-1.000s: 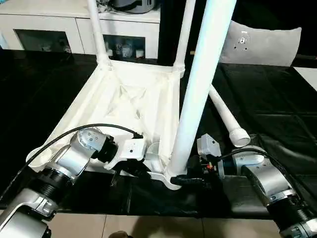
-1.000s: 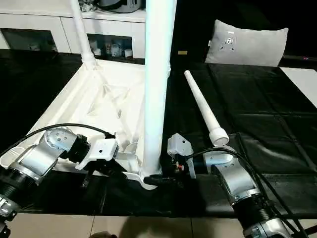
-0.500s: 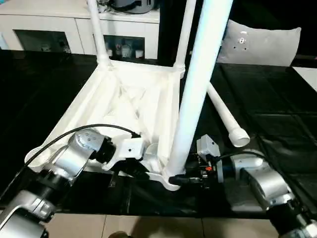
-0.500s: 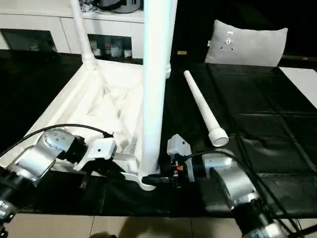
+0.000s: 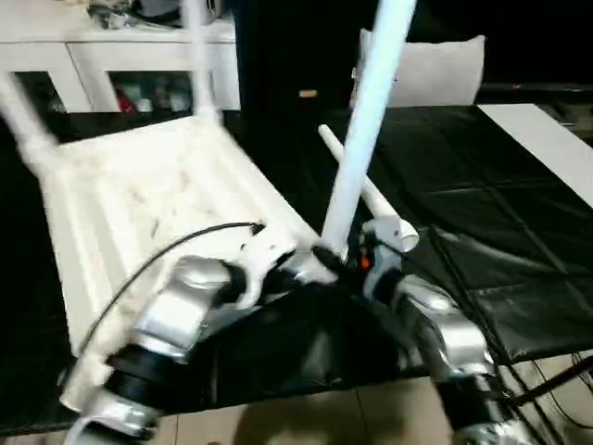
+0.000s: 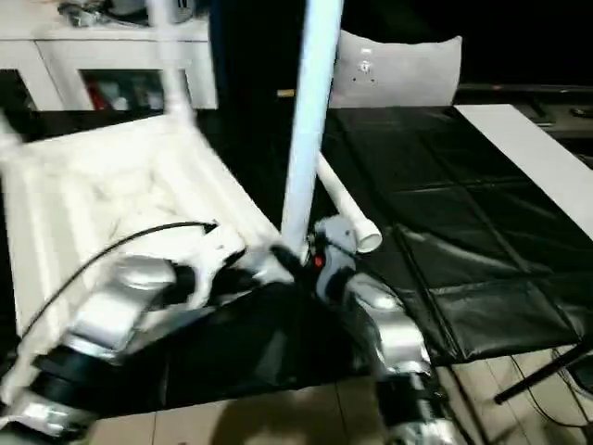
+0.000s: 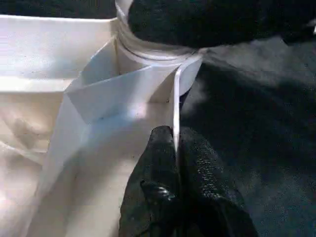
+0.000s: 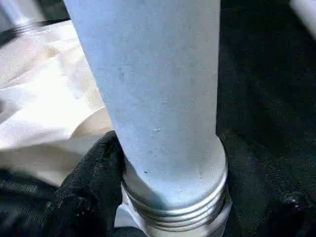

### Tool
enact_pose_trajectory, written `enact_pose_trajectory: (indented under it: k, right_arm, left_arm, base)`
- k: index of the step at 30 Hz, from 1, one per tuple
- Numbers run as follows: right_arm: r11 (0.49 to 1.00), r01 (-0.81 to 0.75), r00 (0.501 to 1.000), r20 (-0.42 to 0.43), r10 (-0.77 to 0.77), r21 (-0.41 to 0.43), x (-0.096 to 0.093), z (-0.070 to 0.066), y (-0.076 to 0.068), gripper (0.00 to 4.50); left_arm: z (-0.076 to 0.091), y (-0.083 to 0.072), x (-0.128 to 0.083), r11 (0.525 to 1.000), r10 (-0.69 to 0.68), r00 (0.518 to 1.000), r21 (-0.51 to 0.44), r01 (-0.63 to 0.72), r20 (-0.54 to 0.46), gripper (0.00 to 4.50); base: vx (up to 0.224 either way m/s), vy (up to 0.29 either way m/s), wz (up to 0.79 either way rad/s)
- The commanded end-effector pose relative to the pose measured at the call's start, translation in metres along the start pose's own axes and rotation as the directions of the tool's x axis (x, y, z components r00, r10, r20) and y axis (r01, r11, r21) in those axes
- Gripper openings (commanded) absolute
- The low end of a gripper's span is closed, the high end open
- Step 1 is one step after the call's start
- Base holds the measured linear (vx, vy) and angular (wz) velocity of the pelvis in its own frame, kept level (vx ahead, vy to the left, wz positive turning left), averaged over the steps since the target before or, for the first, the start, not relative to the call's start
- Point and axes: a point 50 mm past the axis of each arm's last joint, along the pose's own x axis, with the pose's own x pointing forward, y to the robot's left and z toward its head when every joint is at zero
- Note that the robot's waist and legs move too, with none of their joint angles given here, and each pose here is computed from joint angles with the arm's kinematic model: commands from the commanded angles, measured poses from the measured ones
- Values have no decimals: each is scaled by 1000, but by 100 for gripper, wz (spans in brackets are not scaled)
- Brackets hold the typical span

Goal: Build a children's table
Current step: Rotate leg to tighten

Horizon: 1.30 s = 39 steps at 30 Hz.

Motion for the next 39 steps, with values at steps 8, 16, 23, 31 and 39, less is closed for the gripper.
enact_pose_trajectory:
  k: [8, 16, 23, 31, 39]
  right_arm:
    - [994, -91, 996, -4, 91, -65, 8, -5, 26, 379]
    - [971, -148, 986, 49, 159, -187, -26, 5, -6, 443]
    - [880, -377, 921, -14, 390, -288, -51, 18, -17, 443]
    - [750, -595, 803, -178, 569, -290, -64, 21, -21, 443]
    - [626, -731, 682, -323, 656, -271, -70, 15, -19, 426]
  left_arm:
    - [37, -32, 16, 990, -107, 986, 107, 94, 125, 0]
    - [15, -19, 3, 977, -156, 986, 157, 145, 57, 0]
    - [-4, -15, -13, 922, -311, 950, 231, 310, -34, 0]
    - [-16, -13, -29, 808, -468, 868, 318, 496, -167, 0]
    - [-21, -3, -44, 681, -547, 779, 378, 627, -305, 0]
  base:
    - [0, 0, 0]
    - [0, 0, 0]
    - [0, 0, 0]
    - [0, 0, 0]
    - [0, 0, 0]
